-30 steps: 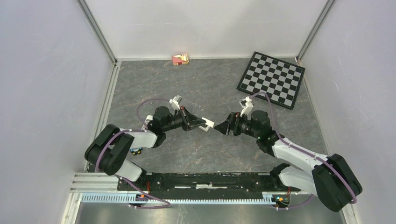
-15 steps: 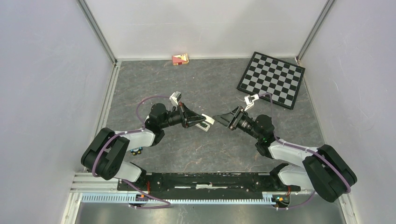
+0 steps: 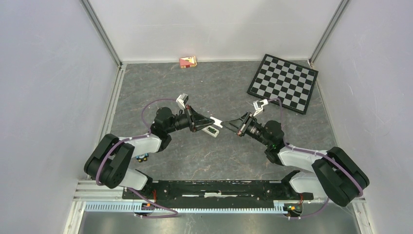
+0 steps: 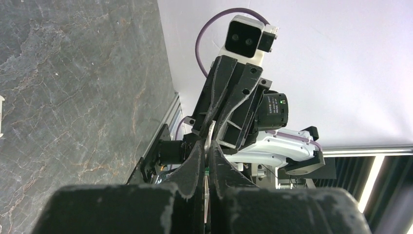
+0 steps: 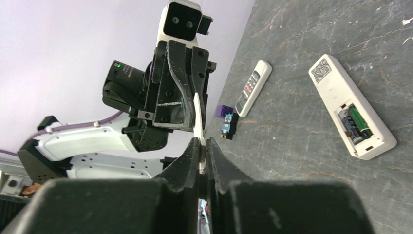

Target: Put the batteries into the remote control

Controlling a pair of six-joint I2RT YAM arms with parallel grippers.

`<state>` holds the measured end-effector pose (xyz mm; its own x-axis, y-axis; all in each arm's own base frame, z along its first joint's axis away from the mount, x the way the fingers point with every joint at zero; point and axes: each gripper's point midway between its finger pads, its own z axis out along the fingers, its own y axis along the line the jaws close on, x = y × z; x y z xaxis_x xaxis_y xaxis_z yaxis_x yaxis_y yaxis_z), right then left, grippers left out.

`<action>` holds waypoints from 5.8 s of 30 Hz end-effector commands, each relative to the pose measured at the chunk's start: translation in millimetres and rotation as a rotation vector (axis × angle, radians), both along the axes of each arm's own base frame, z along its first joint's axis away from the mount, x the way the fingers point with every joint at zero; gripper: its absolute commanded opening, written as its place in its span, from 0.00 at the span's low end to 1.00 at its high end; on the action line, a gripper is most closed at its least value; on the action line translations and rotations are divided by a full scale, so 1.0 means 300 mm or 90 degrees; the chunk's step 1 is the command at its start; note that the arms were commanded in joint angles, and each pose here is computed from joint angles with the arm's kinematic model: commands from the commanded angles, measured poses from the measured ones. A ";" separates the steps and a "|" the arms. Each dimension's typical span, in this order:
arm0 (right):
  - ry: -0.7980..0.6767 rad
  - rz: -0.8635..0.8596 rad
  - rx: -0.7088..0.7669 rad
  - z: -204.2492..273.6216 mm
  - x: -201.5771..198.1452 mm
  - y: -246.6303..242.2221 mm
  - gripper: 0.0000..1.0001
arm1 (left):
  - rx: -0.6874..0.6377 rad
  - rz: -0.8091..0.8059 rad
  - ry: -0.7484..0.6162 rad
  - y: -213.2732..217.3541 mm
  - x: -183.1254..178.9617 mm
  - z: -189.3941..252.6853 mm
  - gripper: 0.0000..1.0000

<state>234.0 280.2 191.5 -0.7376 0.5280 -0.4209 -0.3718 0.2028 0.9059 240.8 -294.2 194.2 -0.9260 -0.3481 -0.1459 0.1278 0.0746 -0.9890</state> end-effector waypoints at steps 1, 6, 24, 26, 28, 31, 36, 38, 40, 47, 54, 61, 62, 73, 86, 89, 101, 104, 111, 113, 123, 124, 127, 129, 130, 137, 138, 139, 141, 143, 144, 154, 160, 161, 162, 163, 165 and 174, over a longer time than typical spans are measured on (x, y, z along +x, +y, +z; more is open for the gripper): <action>-0.031 -0.009 0.044 0.066 0.001 -0.002 0.04 | -0.024 -0.013 -0.041 -0.002 -0.011 0.075 0.08; -0.017 -0.033 0.030 0.036 0.015 -0.004 0.00 | 0.021 0.001 -0.039 0.018 -0.008 0.023 0.57; 0.121 -0.064 -0.110 -0.256 0.038 0.076 0.00 | 0.469 0.342 0.016 0.417 0.264 -0.344 0.99; 0.122 -0.050 -0.122 -0.271 0.029 0.079 0.00 | 0.457 0.333 0.002 0.395 0.313 -0.338 0.95; 0.128 -0.039 -0.129 -0.285 0.022 0.075 0.00 | 0.460 0.328 0.012 0.386 0.351 -0.358 0.92; 0.136 -0.028 -0.130 -0.302 0.020 0.063 0.00 | 0.458 0.315 0.015 0.359 0.395 -0.393 0.85; 0.137 -0.024 -0.122 -0.304 0.032 0.041 0.00 | 0.479 0.287 0.001 0.337 0.451 -0.451 0.75; 0.134 -0.020 -0.115 -0.299 0.033 0.035 0.00 | 0.471 0.248 -0.006 0.312 0.463 -0.471 0.75; 0.132 -0.018 -0.111 -0.295 0.036 0.029 0.00 | 0.450 0.217 -0.007 0.285 0.460 -0.489 0.69; 0.153 -0.028 -0.093 -0.301 0.056 0.017 0.00 | 0.435 0.196 0.004 0.278 0.409 -0.513 0.53; 0.144 -0.045 -0.083 -0.287 0.097 0.017 0.00 | 0.417 0.195 0.052 0.292 0.322 -0.533 0.51; 0.144 -0.030 -0.092 -0.298 0.114 0.027 0.00 | 0.478 0.226 0.043 0.343 0.347 -0.507 0.62; 0.142 -0.020 -0.089 -0.293 0.114 0.035 0.00 | 0.497 0.236 0.047 0.361 0.347 -0.510 0.65; 0.144 0.023 -0.128 -0.327 0.171 0.055 0.00 | 0.556 0.259 0.068 0.421 0.321 -0.501 0.70; 0.194 0.038 -0.164 -0.405 0.191 0.043 0.00 | 0.493 0.204 0.053 0.359 0.283 -0.475 0.53; 0.196 0.038 -0.165 -0.407 0.197 0.047 0.00 | 0.490 0.192 0.054 0.350 0.278 -0.480 0.51; 0.195 0.002 -0.181 -0.422 0.225 0.018 0.00 | 0.482 0.176 0.065 0.338 0.271 -0.496 0.47; 0.208 0.014 -0.180 -0.436 0.217 0.024 0.00 | 0.484 0.170 0.072 0.335 0.269 -0.512 0.47; 0.279 0.035 -0.209 -0.510 0.175 0.017 0.00 | 0.483 0.162 0.075 0.331 0.261 -0.522 0.45; 0.290 0.031 -0.223 -0.531 0.174 0.010 0.00 | 0.479 0.159 0.076 0.328 0.258 -0.523 0.44; 0.286 0.022 -0.263 -0.541 0.203 0.004 0.08 | 0.470 0.159 0.072 0.322 0.260 -0.508 0.44; 0.284 0.021 -0.268 -0.540 0.206 0.002 0.10 | 0.470 0.159 0.072 0.321 0.260 -0.507 0.44; 0.276 0.021 -0.278 -0.530 0.210 0.000 0.18 | 0.474 0.161 0.070 0.324 0.263 -0.504 0.45; 0.272 0.015 -0.279 -0.519 0.216 -0.003 0.22 | 0.476 0.163 0.069 0.326 0.266 -0.502 0.45; 0.268 0.013 -0.277 -0.509 0.219 -0.003 0.24 | 0.478 0.163 0.069 0.327 0.266 -0.501 0.46; 0.248 0.014 -0.277 -0.461 0.225 0.000 0.30 | 0.491 0.172 0.068 0.339 0.275 -0.501 0.46; 0.246 0.013 -0.277 -0.457 0.224 -0.002 0.30 | 0.494 0.172 0.069 0.341 0.274 -0.505 0.47; 0.246 0.014 -0.279 -0.455 0.222 -0.003 0.30 | 0.497 0.174 0.069 0.344 0.276 -0.506 0.47; 0.241 0.011 -0.284 -0.451 0.224 -0.007 0.30 | 0.500 0.176 0.069 0.346 0.276 -0.507 0.47; 0.240 0.010 -0.295 -0.455 0.222 -0.013 0.28 | 0.504 0.176 0.070 0.349 0.275 -0.510 0.47; 0.239 0.007 -0.302 -0.456 0.223 -0.018 0.28 | 0.506 0.177 0.068 0.350 0.278 -0.509 0.47; 0.206 0.012 -0.318 -0.469 0.232 -0.016 0.64 | 0.508 0.170 0.074 0.350 0.269 -0.518 0.50; 0.211 0.025 -0.329 -0.499 0.233 0.017 0.66 | 0.496 0.149 0.080 0.333 0.260 -0.531 0.55; 0.212 0.025 -0.333 -0.505 0.232 0.019 0.65 | 0.496 0.147 0.081 0.331 0.257 -0.534 0.56; 0.214 0.026 -0.336 -0.512 0.228 0.021 0.65 | 0.495 0.146 0.082 0.330 0.254 -0.536 0.56; 0.216 0.027 -0.338 -0.515 0.226 0.023 0.63 | 0.492 0.143 0.084 0.328 0.250 -0.539 0.54; 0.218 0.021 -0.346 -0.528 0.222 0.017 0.61 | 0.486 0.139 0.085 0.324 0.246 -0.536 0.52; 0.236 0.009 -0.374 -0.587 0.205 -0.014 0.38 | 0.468 0.133 0.088 0.308 0.247 -0.528 0.49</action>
